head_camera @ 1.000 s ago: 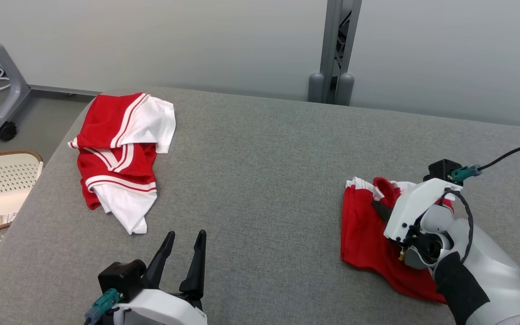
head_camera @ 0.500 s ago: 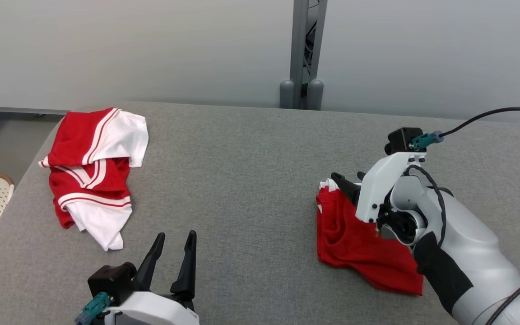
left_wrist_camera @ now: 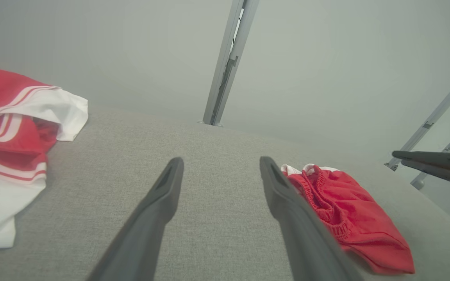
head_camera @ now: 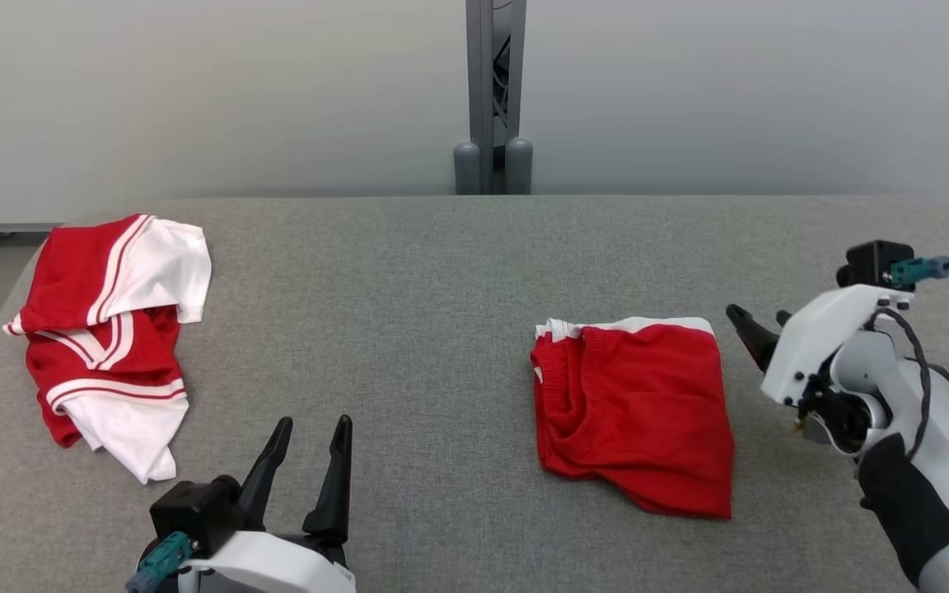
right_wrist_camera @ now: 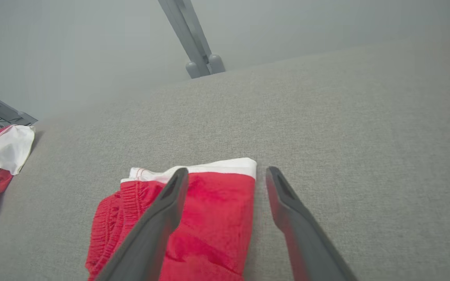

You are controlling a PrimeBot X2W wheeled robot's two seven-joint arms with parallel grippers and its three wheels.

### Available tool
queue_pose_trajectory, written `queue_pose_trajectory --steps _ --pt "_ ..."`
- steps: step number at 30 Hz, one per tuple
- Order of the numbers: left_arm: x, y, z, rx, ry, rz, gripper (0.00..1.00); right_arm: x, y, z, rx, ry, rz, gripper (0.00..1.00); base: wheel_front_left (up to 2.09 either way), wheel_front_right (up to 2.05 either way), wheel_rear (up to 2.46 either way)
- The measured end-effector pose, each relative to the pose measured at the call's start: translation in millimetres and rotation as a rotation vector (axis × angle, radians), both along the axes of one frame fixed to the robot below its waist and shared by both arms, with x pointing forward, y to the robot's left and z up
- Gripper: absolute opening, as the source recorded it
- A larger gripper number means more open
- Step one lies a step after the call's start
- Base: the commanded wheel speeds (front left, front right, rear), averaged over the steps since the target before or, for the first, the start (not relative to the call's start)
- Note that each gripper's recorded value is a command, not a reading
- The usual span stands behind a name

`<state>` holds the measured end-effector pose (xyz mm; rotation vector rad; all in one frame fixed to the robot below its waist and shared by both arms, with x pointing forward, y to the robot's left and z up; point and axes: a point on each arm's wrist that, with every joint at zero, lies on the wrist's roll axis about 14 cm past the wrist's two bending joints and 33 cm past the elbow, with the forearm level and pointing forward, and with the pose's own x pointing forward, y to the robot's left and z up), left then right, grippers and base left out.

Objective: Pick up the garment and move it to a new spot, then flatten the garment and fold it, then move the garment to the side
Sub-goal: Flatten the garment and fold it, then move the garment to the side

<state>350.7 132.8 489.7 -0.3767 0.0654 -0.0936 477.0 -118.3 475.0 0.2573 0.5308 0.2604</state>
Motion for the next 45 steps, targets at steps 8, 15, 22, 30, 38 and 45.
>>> queue_pose_trajectory --steps 8,15,22,30,38,45 --pt "12 -2 -4 0.022 0.020 -0.019 1.00 -21 -20 -60 0.043 0.169 -0.063 1.00 0.00 0.00 0.00" --pt "12 11 -9 0.035 0.043 0.016 1.00 -24 12 -81 0.112 0.266 -0.013 1.00 0.00 0.00 0.00" --pt "8 23 -12 0.043 0.054 0.052 1.00 -30 20 -99 0.092 0.349 0.019 1.00 0.00 0.00 0.00" --pt "11 22 -10 0.045 0.046 0.051 1.00 -29 24 -97 0.054 0.331 0.048 0.00 0.00 0.00 0.00" --pt "26 -5 -5 0.035 0.020 -0.032 1.00 -14 -7 -77 -0.009 0.236 0.006 0.00 0.00 0.00 0.00" --pt "52 -57 -1 0.022 -0.006 -0.192 1.00 -5 -60 -54 -0.100 0.160 -0.080 0.00 0.00 0.00 0.00"
